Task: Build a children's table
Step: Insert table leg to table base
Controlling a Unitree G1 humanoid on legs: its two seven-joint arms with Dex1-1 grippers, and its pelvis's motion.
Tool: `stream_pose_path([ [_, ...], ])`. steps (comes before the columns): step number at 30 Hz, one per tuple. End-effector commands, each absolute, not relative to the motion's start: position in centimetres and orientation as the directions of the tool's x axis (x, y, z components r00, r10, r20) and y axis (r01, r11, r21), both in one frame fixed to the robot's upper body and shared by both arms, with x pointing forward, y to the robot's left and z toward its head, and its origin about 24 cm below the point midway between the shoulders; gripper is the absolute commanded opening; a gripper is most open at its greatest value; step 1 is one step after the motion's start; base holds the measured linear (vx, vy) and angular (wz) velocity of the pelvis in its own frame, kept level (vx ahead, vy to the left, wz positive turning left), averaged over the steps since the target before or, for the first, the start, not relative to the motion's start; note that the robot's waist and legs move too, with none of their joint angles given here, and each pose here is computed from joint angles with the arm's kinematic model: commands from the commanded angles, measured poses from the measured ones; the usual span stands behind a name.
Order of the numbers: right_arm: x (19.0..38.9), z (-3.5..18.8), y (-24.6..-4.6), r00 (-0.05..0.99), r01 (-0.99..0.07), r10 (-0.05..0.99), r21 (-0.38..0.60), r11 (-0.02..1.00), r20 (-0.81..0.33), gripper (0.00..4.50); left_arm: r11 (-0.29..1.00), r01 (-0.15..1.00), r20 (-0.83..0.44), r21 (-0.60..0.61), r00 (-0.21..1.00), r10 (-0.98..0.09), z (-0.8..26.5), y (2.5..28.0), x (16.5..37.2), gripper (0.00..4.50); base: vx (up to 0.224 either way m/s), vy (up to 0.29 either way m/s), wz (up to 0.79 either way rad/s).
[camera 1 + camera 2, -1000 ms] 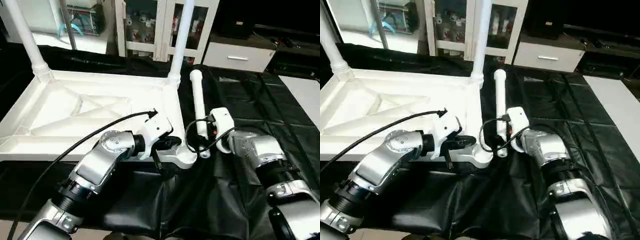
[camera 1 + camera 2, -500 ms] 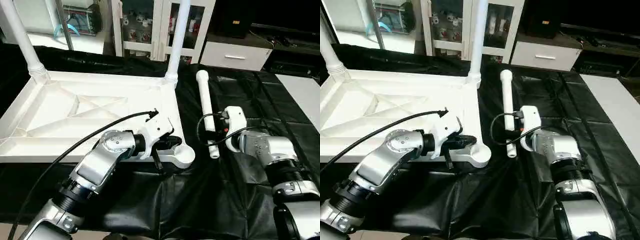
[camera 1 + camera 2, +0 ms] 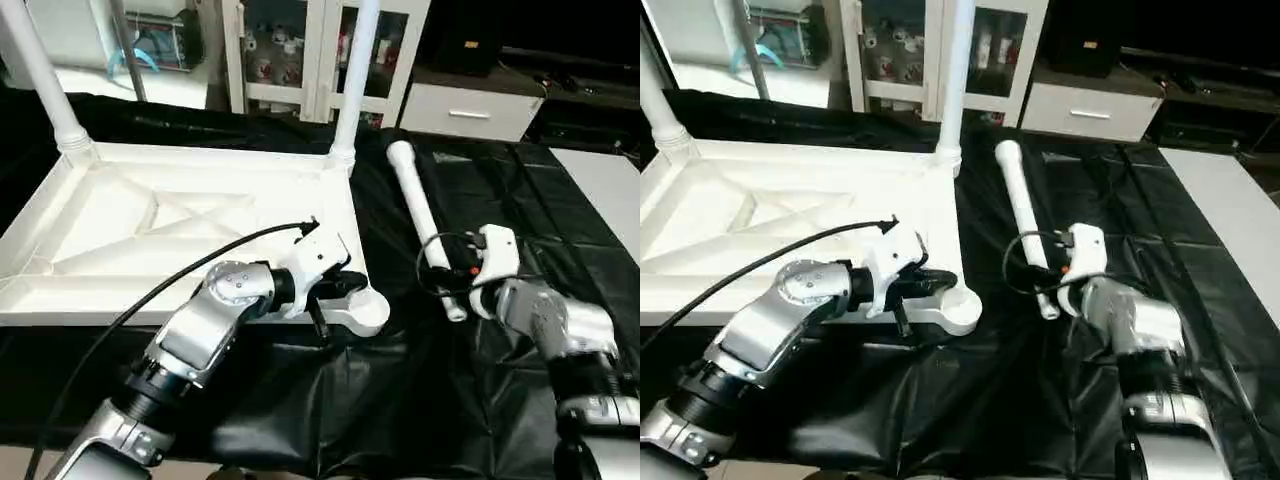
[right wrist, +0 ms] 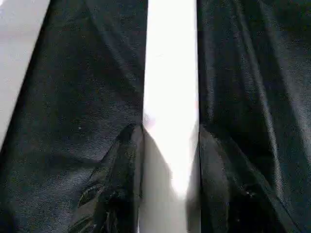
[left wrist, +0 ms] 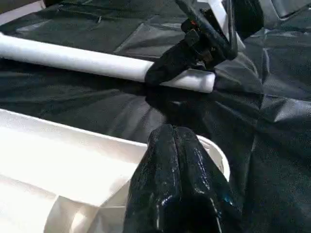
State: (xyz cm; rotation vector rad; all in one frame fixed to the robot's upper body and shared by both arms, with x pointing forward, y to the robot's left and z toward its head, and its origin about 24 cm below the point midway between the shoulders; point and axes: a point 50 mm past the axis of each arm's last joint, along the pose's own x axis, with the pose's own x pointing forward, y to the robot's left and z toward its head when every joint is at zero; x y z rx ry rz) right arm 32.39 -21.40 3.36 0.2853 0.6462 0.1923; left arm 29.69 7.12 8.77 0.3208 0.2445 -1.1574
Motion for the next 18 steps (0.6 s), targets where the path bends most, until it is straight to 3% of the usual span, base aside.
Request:
stream_pose_path([
  [1,32.4,5.0,-22.6,0.830,-0.077,0.241,0.324,0.943,-0.502,1.32,0.365,0.921,-0.329,0.134,0.389,-0.861,9.4,6.9,30.1,0.00,0.000,0.000,0.00],
  [6,31.7,5.9,-23.2,0.849,-0.091,0.233,0.303,0.949,-0.475,1.31,0.358,0.924,-0.327,0.132,0.382,-0.864,9.3,6.7,30.1,0.00,0.000,0.000,0.00],
  [14,30.4,7.5,-22.8,0.876,-0.107,0.219,0.271,0.957,-0.429,1.30,0.365,0.926,-0.286,0.096,0.377,-0.881,9.6,6.4,29.9,0.00,0.000,0.000,0.00],
  [17,29.6,9.7,-20.9,0.961,-0.171,0.231,0.329,0.929,-0.152,1.30,0.531,0.830,-0.044,-0.174,0.532,-0.846,11.3,5.9,31.5,0.00,0.000,0.000,0.00],
  [18,29.4,9.9,-20.7,0.965,-0.181,0.232,0.338,0.924,-0.118,1.30,0.545,0.809,-0.004,-0.220,0.558,-0.830,11.8,6.0,31.8,0.00,0.000,0.000,0.00],
])
